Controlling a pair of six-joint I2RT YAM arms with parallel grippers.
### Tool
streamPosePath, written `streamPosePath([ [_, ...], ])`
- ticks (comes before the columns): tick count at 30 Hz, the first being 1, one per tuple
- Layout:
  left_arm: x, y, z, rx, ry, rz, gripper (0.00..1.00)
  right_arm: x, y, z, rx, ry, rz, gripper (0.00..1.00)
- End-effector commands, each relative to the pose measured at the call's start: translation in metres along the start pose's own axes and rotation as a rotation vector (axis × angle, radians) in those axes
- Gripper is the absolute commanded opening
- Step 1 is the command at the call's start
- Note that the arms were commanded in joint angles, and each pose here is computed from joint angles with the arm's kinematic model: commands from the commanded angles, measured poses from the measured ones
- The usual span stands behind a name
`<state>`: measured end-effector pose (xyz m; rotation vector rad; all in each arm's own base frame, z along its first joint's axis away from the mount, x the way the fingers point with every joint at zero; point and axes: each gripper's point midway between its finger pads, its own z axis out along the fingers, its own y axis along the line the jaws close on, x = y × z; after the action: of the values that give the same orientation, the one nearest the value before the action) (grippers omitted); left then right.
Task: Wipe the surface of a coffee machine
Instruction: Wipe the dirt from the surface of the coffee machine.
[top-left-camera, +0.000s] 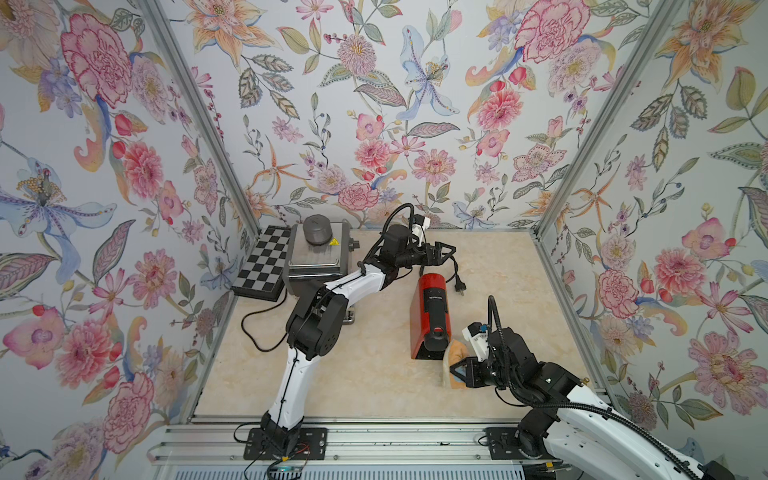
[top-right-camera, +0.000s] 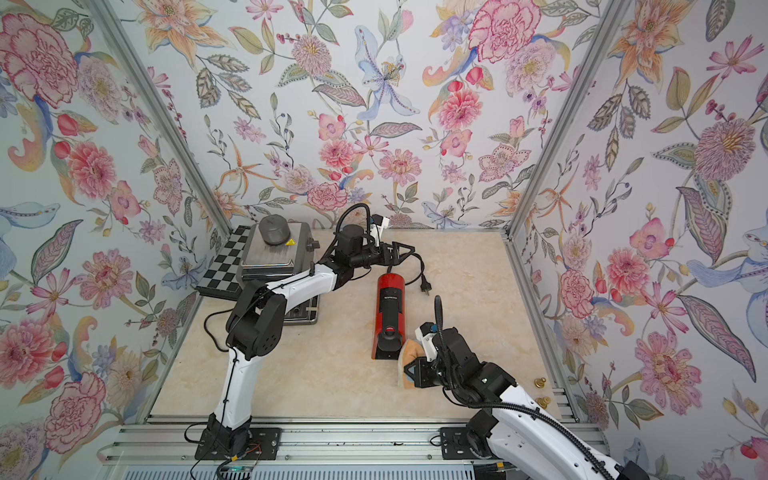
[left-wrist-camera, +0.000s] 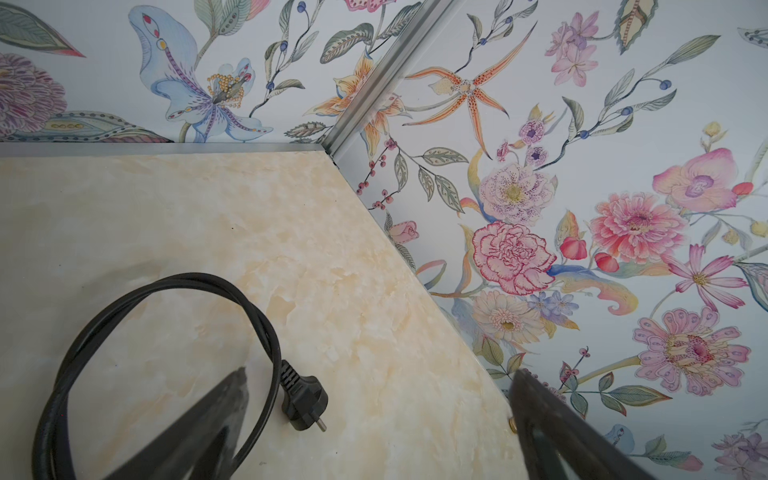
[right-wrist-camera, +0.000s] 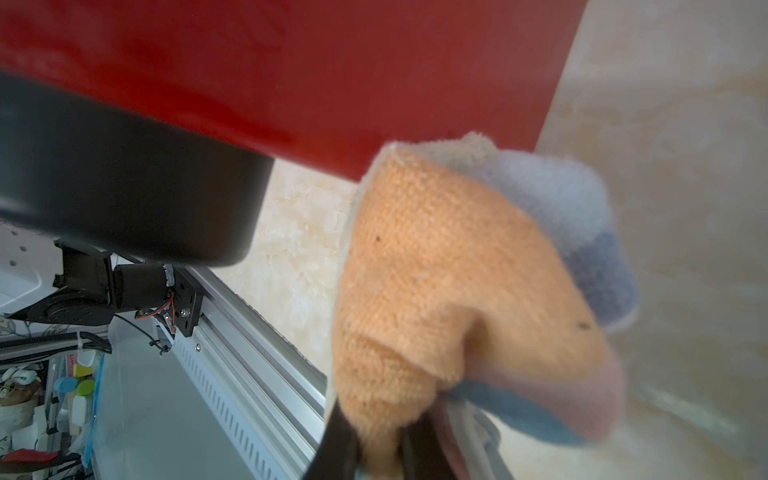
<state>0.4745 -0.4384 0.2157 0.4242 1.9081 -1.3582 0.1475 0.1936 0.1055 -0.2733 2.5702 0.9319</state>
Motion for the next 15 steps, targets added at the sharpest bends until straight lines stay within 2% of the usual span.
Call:
streamPosePath([
  [1, 0.009, -0.009, 0.005, 0.067, 0.013, -0.014, 0.99, -0.009, 0.02, 0.008, -0.086, -0.028, -0.009, 0.0],
  [6, 0.016, -0.006, 0.007, 0.072, 0.023, -0.025, 0.99, -0.015, 0.034, 0.01, -0.156, -0.058, 0.002, 0.0],
  [15, 0.027, -0.009, 0.009, 0.084, 0.042, -0.036, 0.99, -0.042, 0.038, 0.018, -0.168, -0.145, 0.012, 0.0],
])
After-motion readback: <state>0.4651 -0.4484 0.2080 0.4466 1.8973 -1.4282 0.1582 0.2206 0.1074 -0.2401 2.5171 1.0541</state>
